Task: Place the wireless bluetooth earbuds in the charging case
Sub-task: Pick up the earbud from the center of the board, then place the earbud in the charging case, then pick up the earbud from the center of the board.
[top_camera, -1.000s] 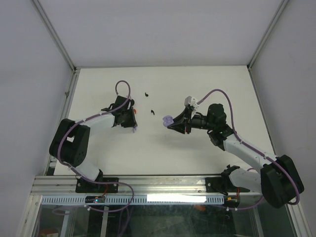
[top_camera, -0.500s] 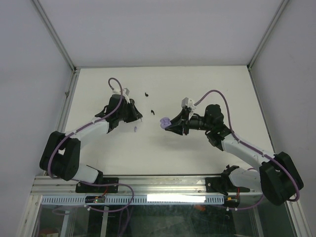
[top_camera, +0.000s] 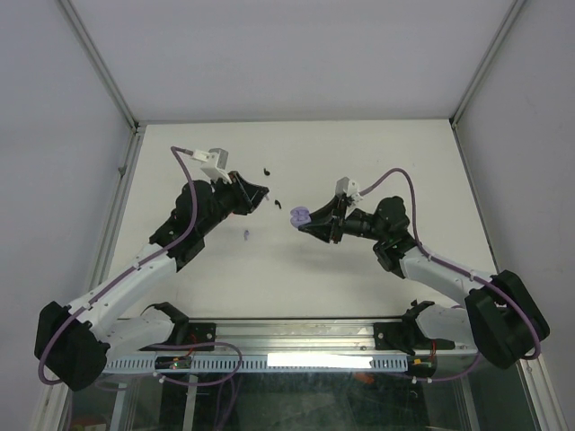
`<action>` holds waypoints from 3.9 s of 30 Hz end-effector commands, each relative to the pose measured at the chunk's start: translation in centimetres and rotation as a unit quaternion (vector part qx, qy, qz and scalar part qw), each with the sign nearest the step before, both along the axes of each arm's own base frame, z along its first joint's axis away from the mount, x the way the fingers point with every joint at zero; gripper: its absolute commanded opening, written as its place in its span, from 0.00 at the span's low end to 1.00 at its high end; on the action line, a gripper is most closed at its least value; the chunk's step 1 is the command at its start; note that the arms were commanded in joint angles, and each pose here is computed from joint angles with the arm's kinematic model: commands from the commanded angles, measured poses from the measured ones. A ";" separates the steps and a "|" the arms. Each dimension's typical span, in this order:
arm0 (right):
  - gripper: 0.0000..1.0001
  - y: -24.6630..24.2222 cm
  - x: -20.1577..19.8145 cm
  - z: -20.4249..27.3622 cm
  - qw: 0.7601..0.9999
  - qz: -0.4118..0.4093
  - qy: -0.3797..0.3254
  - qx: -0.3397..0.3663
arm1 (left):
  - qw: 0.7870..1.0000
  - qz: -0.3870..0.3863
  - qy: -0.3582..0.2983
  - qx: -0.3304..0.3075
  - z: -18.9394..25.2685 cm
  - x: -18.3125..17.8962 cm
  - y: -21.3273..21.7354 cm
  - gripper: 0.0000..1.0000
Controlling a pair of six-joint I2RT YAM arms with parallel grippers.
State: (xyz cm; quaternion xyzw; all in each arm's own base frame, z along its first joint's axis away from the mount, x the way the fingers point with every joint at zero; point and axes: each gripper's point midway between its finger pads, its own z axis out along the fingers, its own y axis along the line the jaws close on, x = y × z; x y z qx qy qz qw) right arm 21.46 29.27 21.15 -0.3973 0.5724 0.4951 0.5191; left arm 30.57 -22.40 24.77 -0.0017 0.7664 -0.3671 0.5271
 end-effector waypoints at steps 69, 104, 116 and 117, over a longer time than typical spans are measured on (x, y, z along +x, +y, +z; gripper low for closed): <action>0.04 -1.4 2.6 7.2 0.979 -0.105 -0.136 0.107 | 0.990 -0.032 -0.137 0.009 6.4 -4.8 -10.4 0.15; 0.03 -3.2 3.1 2.6 0.981 -0.157 -0.105 0.036 | 0.975 0.084 0.080 0.190 -4.3 -2.8 -1.1 0.60; 0.03 -3.3 2.8 1.8 0.983 -0.155 -0.096 0.027 | 0.937 0.077 0.200 0.275 -12.3 -1.2 2.8 0.57; 0.03 -3.3 2.8 1.8 0.983 -0.155 -0.096 0.027 | 0.934 0.076 0.207 0.281 -12.8 -1.0 3.1 0.57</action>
